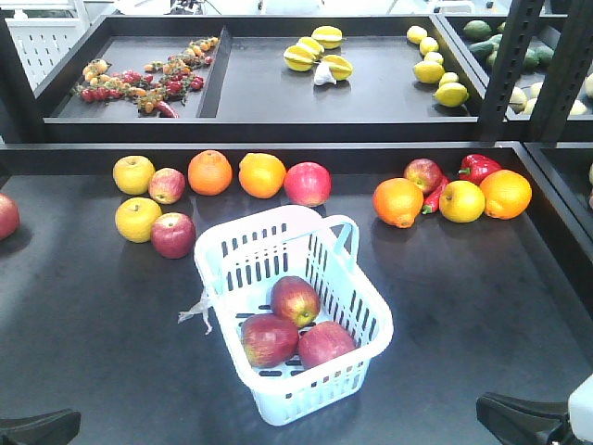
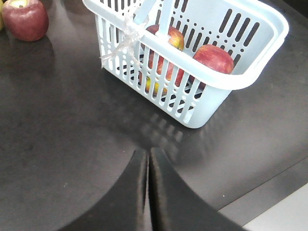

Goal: Pick three apples into basket with both arms

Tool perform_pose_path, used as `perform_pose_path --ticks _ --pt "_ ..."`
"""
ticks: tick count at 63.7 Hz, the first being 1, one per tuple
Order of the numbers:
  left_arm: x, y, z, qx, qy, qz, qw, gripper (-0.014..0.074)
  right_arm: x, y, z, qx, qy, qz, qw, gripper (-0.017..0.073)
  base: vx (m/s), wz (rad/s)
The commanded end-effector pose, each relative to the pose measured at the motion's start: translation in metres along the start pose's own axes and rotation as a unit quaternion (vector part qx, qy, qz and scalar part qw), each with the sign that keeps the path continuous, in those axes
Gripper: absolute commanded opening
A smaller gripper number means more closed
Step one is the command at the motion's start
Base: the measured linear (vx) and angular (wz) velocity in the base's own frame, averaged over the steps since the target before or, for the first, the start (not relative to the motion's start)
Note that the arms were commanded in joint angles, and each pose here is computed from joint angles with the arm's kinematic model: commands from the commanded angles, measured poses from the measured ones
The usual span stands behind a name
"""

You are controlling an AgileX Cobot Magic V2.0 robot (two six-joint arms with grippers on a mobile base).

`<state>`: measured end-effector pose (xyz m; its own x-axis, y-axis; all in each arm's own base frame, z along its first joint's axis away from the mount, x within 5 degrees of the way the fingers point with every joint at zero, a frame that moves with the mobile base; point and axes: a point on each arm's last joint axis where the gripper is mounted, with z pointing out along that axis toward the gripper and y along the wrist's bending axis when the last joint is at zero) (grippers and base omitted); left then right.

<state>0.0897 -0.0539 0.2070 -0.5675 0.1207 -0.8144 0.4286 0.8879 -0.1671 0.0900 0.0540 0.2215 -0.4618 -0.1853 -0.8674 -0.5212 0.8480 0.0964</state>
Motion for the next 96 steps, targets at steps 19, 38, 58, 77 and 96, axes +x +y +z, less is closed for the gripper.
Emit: perform_pose_path --ticks 19,38,58,77,96 --pt "-0.014 -0.002 -0.002 0.003 -0.042 -0.009 0.999 -0.0006 -0.012 -0.002 -0.003 0.013 -0.034 0.004 0.999 -0.0004 0.0 0.0" --pt "-0.007 0.001 0.0 -0.005 -0.037 0.002 0.999 -0.0006 -0.012 -0.002 -0.003 0.013 -0.034 0.004 0.999 -0.0004 0.0 0.0" --pt "0.038 0.013 0.008 -0.014 -0.093 -0.041 0.995 -0.0006 -0.012 -0.002 -0.003 0.013 -0.034 0.004 0.999 -0.0004 0.0 0.0" --pt "0.042 0.017 -0.005 -0.036 -0.148 0.005 0.988 -0.0006 -0.012 -0.002 -0.003 0.013 -0.033 0.004 0.999 -0.0004 0.0 0.0" --pt "0.036 0.031 -0.03 -0.162 -0.278 -0.01 0.947 -0.0006 -0.012 -0.002 -0.003 0.013 -0.033 0.004 0.999 -0.0004 0.0 0.0"
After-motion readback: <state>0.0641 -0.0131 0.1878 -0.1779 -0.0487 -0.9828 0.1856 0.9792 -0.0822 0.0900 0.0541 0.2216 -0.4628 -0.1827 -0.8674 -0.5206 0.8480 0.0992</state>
